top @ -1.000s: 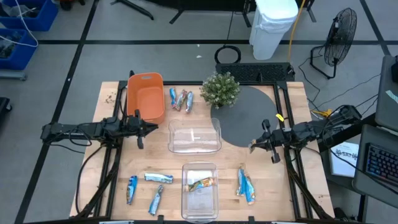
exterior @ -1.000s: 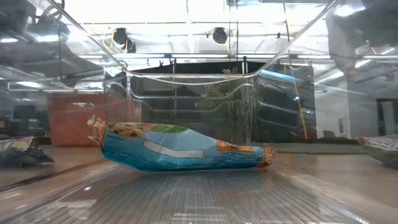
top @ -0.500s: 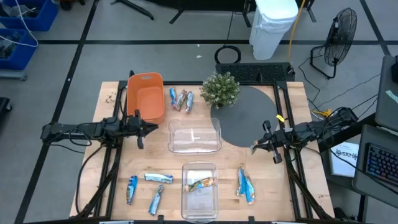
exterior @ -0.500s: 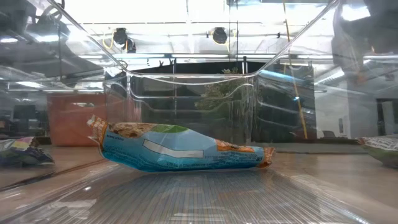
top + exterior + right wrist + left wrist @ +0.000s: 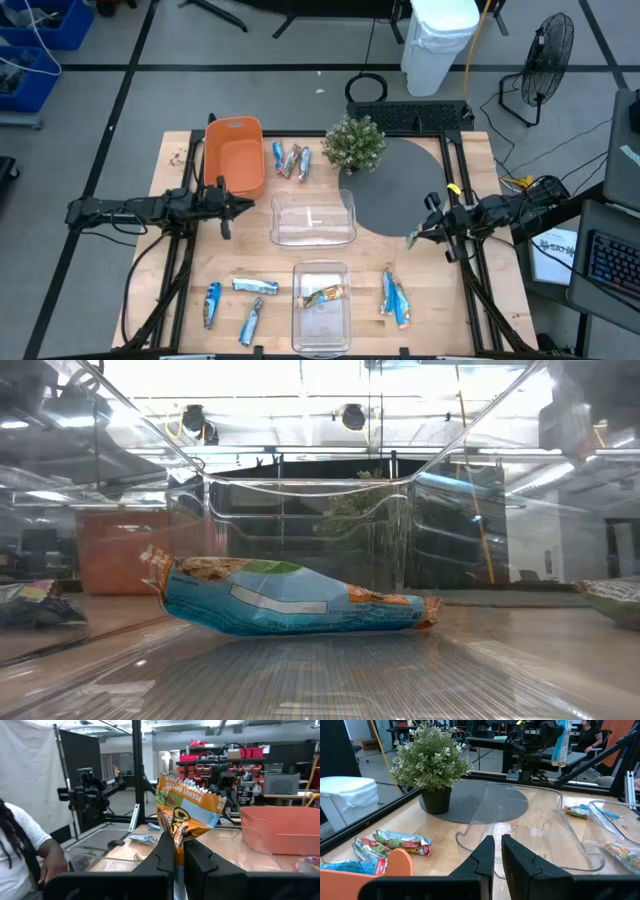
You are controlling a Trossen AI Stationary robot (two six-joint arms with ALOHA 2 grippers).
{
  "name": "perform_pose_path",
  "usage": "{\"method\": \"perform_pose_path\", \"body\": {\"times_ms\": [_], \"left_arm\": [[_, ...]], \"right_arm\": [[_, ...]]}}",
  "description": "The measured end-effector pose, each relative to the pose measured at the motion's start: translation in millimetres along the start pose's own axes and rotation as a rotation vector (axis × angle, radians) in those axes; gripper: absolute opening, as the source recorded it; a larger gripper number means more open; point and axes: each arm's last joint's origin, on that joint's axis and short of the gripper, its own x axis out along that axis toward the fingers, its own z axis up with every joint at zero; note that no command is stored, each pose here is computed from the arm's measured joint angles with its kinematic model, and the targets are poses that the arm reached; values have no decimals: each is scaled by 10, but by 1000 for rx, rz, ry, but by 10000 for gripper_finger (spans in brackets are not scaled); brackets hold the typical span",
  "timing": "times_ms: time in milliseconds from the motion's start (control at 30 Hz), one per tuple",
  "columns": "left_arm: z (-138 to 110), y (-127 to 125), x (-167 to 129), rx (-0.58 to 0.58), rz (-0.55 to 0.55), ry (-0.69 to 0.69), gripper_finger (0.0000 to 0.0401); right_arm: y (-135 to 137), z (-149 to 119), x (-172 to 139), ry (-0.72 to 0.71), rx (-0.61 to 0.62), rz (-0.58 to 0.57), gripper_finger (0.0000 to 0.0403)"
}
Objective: Pick and place Granola Bars by type
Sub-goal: Put the yellow granola bar into the bottom transparent bin
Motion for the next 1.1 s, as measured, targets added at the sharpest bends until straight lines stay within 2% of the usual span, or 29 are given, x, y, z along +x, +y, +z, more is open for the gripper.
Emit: {"method": "perform_pose_path", "body": {"times_ms": [233, 500, 1000, 1100], "left_arm": [[0, 0, 0, 0, 0, 0, 37], [0, 0, 0, 0, 0, 0, 37], [0, 0, 0, 0, 0, 0, 37], [0, 0, 0, 0, 0, 0, 37]], "right_arm": [[0, 6, -1, 0, 15, -1, 8], [11, 251, 31, -26, 23, 4, 8], [71, 467, 420, 75, 8, 21, 8], [82, 436, 511, 109, 5, 19, 8]]}}
